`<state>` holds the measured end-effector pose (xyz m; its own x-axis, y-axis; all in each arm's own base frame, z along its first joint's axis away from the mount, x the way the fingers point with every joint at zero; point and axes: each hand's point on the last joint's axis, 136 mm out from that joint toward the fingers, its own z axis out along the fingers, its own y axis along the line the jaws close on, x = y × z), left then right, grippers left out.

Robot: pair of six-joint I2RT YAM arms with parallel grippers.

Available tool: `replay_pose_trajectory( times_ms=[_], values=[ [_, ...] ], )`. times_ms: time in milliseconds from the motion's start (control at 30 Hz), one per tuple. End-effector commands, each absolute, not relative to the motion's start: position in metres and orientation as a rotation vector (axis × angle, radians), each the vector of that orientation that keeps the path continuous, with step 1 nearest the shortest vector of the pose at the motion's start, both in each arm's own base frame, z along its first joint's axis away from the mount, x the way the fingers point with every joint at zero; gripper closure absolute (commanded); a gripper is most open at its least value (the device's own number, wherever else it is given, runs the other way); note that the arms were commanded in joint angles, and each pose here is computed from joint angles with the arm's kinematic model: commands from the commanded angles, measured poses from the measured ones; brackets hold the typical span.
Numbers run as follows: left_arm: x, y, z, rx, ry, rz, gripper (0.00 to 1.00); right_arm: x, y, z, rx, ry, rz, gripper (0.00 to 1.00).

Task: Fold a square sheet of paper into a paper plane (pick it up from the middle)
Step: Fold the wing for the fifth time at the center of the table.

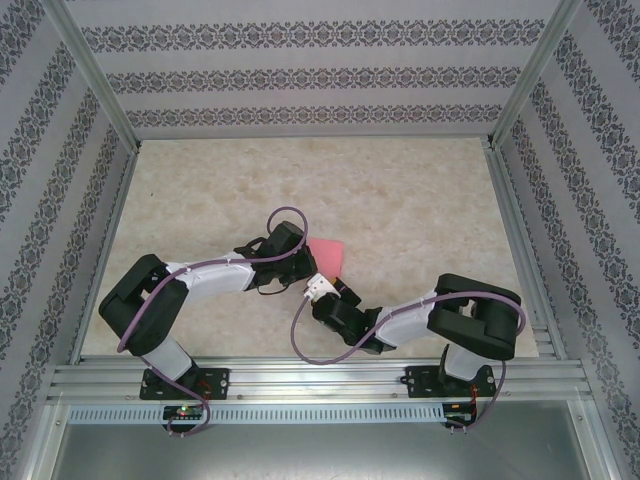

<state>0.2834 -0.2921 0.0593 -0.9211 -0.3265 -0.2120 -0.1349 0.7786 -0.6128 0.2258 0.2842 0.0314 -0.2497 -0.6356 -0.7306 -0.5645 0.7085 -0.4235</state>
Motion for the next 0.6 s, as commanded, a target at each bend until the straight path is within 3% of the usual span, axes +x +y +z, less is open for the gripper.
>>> replay_pose_trajectory(
  times_ms=[0, 200, 433, 567],
  values=[
    [0.2832, -0.3018, 0.0617, -0.347, 2.657, -0.925, 0.93, 0.2317, 0.2917, 0.0391, -0.903, 1.875, -0.121, 0.59],
    [0.2837, -0.3027, 0.0627, -0.349, 2.657, -0.929, 0.92, 0.2339, 0.2890, 0.0375, -0.883, 1.878, -0.148, 0.68],
    [0.2839, -0.3024, 0.0622, -0.351, 2.663, -0.920, 0.91, 0.2346, 0.2890, 0.0395, -0.864, 1.876, -0.152, 0.70],
    [0.2834, -0.3009, 0.0609, -0.355, 2.668, -0.909, 0.90, 0.2349, 0.2883, 0.0403, -0.847, 1.879, -0.147, 0.78]
  ],
)
